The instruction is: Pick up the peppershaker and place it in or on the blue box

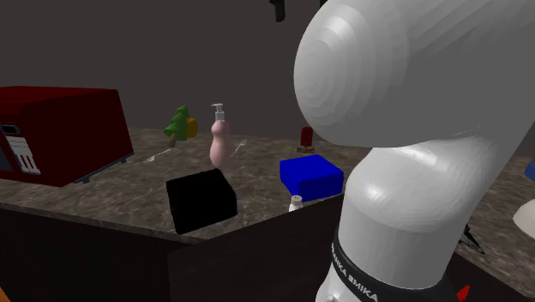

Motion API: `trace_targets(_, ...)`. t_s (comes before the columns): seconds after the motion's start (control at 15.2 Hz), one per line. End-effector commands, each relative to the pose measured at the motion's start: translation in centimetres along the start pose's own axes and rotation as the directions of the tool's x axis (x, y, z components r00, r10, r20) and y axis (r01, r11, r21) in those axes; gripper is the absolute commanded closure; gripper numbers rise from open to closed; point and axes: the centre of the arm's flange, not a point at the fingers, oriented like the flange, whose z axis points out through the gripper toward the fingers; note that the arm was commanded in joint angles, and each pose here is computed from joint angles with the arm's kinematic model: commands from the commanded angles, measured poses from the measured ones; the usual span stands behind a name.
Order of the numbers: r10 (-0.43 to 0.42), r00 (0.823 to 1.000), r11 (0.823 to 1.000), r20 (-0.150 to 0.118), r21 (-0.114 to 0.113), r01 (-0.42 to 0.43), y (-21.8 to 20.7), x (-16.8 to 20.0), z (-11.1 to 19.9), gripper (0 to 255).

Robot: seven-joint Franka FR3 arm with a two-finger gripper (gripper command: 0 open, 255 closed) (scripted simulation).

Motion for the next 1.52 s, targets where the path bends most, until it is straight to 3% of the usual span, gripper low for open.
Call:
trace_targets(0.0,0.000,1.000,1.000,0.000,0.000,0.000,0.0,0.0,0.0,0)
trace_targets(1.45,-0.106,0.992,0.994,-0.064,0.006,0.107,2.7,6.0,28.1,0)
